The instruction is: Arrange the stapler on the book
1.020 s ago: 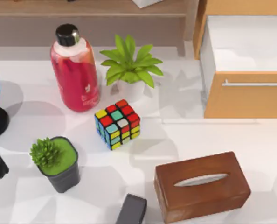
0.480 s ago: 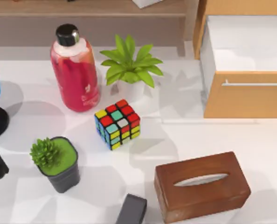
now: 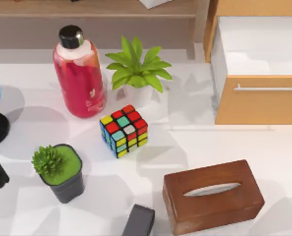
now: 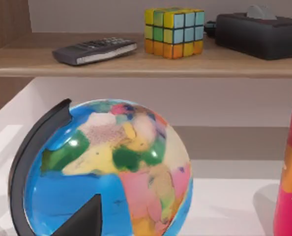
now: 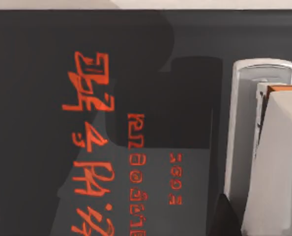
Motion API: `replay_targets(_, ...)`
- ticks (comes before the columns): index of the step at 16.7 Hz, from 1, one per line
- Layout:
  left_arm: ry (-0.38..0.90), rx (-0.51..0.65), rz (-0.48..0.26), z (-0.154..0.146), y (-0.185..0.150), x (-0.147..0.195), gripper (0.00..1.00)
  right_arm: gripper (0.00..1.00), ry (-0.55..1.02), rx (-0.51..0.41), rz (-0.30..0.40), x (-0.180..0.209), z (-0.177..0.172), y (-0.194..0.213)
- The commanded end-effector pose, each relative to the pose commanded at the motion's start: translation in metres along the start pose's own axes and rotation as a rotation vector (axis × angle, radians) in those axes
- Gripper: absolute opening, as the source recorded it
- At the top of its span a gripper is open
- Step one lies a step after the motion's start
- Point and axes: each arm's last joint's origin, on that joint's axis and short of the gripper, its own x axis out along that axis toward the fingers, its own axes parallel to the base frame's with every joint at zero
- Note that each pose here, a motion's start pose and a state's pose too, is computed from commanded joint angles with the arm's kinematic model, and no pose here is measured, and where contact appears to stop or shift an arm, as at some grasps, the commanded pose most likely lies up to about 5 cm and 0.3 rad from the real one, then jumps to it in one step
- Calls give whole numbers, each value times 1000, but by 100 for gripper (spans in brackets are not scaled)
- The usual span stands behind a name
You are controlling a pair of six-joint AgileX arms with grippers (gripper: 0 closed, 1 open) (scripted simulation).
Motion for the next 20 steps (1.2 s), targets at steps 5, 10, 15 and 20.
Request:
replay_targets(5,0,0,0,0,0,0,100,30,0,0,0,0,0,0)
replay_targets(10,0,0,0,0,0,0,100,68,0,0,0,0,0,0)
replay_targets(15,0,0,0,0,0,0,100,100,0,0,0,0,0,0)
replay_targets(20,0,0,0,0,0,0,100,100,0,0,0,0,0,0)
